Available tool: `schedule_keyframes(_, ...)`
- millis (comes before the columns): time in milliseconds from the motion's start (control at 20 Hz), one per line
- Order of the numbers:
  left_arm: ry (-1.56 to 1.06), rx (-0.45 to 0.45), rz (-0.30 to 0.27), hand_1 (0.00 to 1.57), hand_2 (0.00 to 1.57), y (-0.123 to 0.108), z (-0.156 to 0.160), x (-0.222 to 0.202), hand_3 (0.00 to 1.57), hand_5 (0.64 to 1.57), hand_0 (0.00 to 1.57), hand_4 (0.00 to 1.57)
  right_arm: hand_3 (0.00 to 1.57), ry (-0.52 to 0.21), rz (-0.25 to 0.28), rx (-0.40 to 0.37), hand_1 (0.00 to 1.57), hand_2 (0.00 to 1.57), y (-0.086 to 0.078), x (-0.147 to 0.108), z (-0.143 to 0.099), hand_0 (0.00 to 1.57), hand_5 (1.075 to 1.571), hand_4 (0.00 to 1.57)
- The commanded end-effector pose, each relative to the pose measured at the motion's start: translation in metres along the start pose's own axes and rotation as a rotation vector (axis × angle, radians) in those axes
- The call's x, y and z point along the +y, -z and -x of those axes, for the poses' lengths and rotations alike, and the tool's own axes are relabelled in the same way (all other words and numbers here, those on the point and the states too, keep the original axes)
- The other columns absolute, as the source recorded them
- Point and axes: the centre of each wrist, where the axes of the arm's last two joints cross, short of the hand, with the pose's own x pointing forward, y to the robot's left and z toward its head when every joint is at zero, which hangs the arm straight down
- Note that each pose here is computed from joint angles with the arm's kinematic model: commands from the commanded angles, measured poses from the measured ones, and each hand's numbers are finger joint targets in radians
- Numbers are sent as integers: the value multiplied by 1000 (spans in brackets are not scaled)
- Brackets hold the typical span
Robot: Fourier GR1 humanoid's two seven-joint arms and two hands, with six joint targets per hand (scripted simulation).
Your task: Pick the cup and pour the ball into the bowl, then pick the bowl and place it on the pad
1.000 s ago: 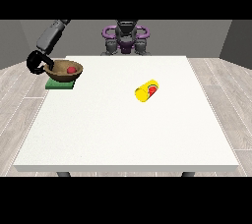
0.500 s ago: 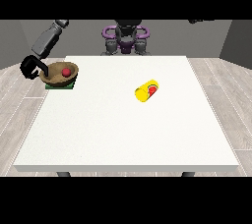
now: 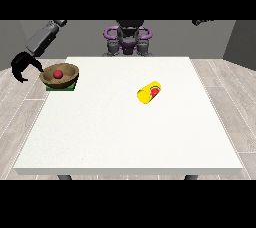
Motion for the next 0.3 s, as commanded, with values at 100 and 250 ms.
schedule_keyframes(100,-17,46,-18,0,0,-6,5,15,0,1566,0,0,111,67,-65,2,393,0,11,-8,-39,393,1397,0)
schedule_keyframes(250,-39,161,-81,0,0,-16,66,22,0,1566,0,0,409,40,-139,1,379,120,21,4,-68,379,1374,315)
